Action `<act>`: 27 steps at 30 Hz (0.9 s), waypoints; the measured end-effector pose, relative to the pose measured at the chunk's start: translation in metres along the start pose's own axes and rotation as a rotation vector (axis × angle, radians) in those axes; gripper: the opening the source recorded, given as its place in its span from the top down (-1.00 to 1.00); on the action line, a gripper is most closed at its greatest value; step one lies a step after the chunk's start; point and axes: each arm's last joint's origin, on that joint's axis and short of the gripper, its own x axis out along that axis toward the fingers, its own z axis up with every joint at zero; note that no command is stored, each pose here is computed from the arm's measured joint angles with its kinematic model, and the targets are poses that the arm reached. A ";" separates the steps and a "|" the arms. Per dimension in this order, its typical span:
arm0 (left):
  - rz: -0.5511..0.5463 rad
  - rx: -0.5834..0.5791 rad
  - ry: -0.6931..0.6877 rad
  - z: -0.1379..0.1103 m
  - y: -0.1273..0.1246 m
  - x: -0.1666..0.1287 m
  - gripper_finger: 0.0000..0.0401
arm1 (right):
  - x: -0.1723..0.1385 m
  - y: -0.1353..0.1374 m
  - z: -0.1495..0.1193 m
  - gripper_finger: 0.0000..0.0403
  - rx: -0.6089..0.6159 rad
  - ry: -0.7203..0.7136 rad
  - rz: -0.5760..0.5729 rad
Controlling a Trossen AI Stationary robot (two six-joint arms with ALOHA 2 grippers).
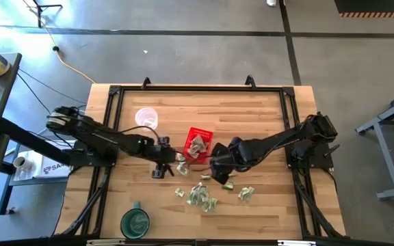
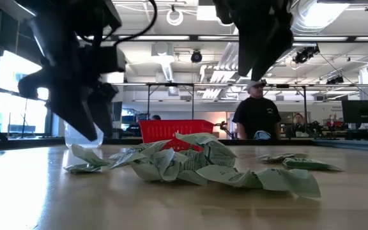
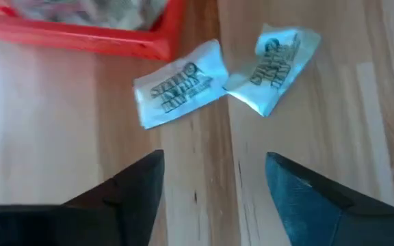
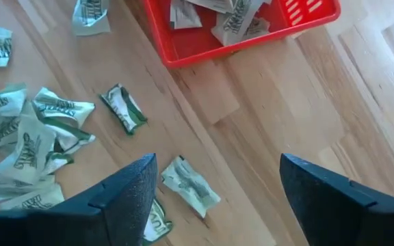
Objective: Pick and place Stevia / Truvia into bins
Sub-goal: Put the stevia packet into the red basket
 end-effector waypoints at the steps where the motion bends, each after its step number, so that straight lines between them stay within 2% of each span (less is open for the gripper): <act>1: -0.027 0.018 0.000 0.001 0.002 0.005 -0.47 | -0.001 0.002 -0.002 -0.48 0.001 -0.005 -0.003; 7: -0.069 -0.002 0.015 0.000 0.028 0.022 -0.39 | -0.006 0.012 -0.015 -0.48 0.030 -0.020 -0.007; 12: -0.099 0.025 -0.068 0.011 0.044 0.019 -0.27 | -0.009 0.016 -0.021 -0.48 0.047 -0.036 -0.015; 17: -0.133 0.092 -0.083 0.013 0.044 0.027 -0.21 | -0.009 0.016 -0.022 -0.48 0.046 -0.038 -0.027; 19: -0.161 0.095 -0.045 0.008 0.042 0.034 -0.20 | -0.009 0.015 -0.022 -0.48 0.044 -0.040 -0.031; 27: -0.144 0.084 -0.090 0.021 0.044 0.047 -0.12 | -0.009 0.014 -0.022 -0.48 0.041 -0.028 -0.037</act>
